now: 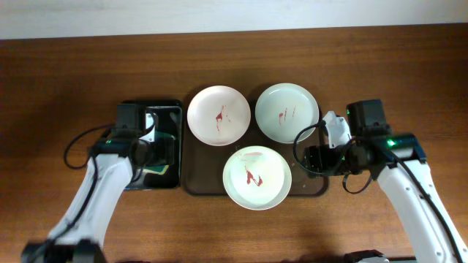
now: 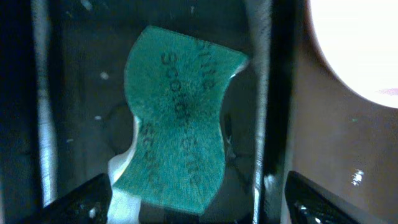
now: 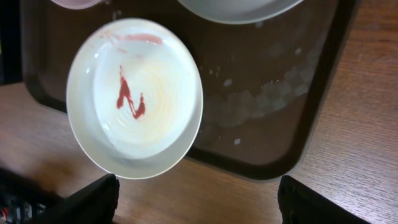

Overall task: Clean dirty plates on tray and stack at the side
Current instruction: 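Reach left gripper to the sponge and right gripper to the front plate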

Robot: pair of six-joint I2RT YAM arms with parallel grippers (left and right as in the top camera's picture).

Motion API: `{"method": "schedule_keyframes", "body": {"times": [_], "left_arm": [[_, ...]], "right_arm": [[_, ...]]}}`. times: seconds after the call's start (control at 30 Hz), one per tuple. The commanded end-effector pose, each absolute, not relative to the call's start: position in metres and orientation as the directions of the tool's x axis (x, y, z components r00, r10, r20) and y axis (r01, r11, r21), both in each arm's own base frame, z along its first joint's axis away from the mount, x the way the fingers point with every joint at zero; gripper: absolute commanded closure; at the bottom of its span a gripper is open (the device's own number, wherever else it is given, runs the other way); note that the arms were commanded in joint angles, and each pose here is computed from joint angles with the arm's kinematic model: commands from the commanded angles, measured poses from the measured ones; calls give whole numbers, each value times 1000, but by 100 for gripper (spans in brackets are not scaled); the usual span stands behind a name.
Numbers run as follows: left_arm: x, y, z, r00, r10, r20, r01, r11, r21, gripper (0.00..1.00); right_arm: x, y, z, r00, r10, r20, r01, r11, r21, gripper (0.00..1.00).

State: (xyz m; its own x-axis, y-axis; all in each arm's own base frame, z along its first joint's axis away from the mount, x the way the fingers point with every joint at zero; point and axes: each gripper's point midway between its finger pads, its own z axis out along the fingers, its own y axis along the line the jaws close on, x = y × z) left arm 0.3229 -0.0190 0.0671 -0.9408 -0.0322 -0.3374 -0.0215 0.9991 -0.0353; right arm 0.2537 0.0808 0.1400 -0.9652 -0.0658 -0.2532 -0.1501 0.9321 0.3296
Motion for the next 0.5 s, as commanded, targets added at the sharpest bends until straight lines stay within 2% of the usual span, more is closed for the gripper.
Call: {"method": "schedule_keyframes", "body": {"times": [0.0,0.07,0.2,0.23,0.3,0.33,0.47], "left_arm": [[334,-16,42,-953,-40,-302,-35,999,-23,15],[338,-17,29,-957,-40,-287,-36,999,-22,16],[343,-17,10,-962,-40,-269,-36,999,-20,36],[345,-17,6,-963,-40,-267,-36,999,-19,49],[346,-17,4,-963,-40,-267,-36,999,-20,87],[346,-17,4,-963,-40,-267,-36,999,-18,99],[351,-16,12,-959,-41,-280,-37,999,-17,100]], "right_arm": [[259,82,136,-971,-64,-231,-143,928,343,19],[259,82,133,-974,-64,-217,-137,929,344,20],[259,82,131,-975,-64,-211,-136,929,344,20],[259,82,131,-975,-64,-211,-136,929,344,20],[259,82,131,-975,-64,-211,-135,929,344,20],[259,82,131,-976,-64,-210,-135,929,344,20],[259,82,131,-975,-64,-211,-135,929,344,19]]}}
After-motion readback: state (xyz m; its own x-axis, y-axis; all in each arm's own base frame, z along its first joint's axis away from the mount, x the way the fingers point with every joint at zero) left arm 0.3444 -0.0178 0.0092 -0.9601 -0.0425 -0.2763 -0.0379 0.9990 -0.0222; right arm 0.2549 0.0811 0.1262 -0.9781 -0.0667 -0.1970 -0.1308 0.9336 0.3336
